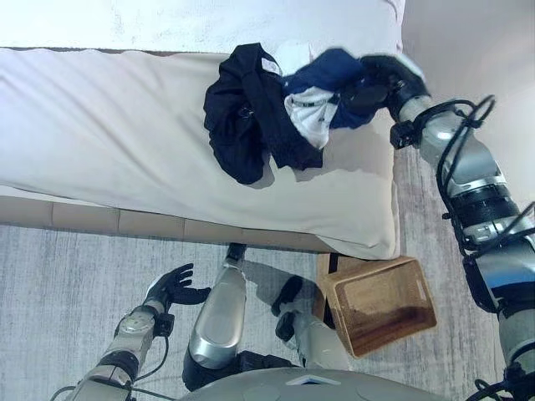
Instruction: Pick up the clothes from the bed and place them into the basket
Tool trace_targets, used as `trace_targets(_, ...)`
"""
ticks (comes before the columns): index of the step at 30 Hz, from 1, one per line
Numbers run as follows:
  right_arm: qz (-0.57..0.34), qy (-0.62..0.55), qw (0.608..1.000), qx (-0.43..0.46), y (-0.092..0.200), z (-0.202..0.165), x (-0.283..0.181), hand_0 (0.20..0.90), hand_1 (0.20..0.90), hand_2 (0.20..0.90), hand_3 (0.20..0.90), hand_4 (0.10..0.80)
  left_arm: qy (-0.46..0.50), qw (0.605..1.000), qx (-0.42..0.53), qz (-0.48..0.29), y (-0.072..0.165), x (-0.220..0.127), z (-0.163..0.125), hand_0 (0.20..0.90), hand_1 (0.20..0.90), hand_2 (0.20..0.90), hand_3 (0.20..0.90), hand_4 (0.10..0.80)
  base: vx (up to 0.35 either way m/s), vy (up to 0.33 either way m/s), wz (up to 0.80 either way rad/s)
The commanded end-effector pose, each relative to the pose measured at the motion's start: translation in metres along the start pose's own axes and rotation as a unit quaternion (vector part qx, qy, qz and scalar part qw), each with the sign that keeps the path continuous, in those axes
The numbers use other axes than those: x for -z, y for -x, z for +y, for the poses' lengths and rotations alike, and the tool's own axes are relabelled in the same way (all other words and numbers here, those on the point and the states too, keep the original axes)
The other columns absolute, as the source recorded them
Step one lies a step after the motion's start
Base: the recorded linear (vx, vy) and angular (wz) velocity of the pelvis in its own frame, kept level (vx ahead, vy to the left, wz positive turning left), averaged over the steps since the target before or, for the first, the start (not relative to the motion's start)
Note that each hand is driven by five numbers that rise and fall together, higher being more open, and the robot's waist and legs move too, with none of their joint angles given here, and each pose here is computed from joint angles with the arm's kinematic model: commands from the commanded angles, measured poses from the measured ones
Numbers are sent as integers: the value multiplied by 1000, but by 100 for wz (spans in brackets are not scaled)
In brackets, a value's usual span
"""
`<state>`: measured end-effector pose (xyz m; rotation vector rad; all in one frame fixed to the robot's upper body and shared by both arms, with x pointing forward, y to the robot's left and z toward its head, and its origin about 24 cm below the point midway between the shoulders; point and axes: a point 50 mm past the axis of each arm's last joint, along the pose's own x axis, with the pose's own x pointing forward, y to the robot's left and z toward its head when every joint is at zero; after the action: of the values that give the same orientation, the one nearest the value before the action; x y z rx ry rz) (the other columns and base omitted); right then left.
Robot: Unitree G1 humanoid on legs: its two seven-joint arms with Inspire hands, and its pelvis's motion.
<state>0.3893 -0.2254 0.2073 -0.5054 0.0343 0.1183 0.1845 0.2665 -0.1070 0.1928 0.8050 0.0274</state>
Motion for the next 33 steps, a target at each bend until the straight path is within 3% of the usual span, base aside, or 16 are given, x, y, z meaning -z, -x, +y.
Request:
trace_targets(1, -34, 44, 998, -5, -4, -12, -38, 900, 900, 900, 900, 800, -44, 998, 0, 47, 9, 25, 6, 900, 900, 900, 900, 800, -80, -9, 9)
trace_targets(2, -27, 55, 998, -13, -5, -12, -37, 799, 799, 799, 782, 682, -45, 998, -3, 47, 9, 24, 8, 900, 900, 900, 900, 800, 6, -51, 5)
trace_targets(3, -23, 58, 998, -17, -5, -12, -36, 356, 356, 356, 266, 166, -45, 998, -4, 48, 10, 25, 9, 900, 900, 900, 900, 800, 35, -44, 5)
trace_targets(4, -22, 68, 997, -12, -5, -13, -36, 300, 300, 300, 200, 100, -45, 998, -7, 50, 11, 25, 12, 900, 900, 900, 900, 800, 49, -30, 6)
trace_targets(13, -29, 64, 997, -38, 1, -18, -33, 300, 300, 300, 200, 100, -47, 997, -15, 64, 17, 36, 19, 900, 900, 900, 900, 800, 19, 27, 3)
trace_targets(23, -72, -3, 997, 23, 10, -33, -34, 300, 300, 300, 200, 100, -48, 995, -7, 82, 24, 54, 12, 900, 900, 900, 900, 800, 36, 33, 0)
trace_targets(27, -120, -110, 986, 37, 16, -37, -40, 300, 300, 300, 200, 100, -50, 995, -9, 90, 26, 60, 10, 900, 900, 900, 900, 800, 33, -5, -12)
trace_targets(33, -260, -333, 906, 18, 37, -42, -59, 300, 300, 300, 200, 100, -50, 992, -14, 115, 32, 76, 6, 900, 900, 900, 900, 800, 41, 12, -11)
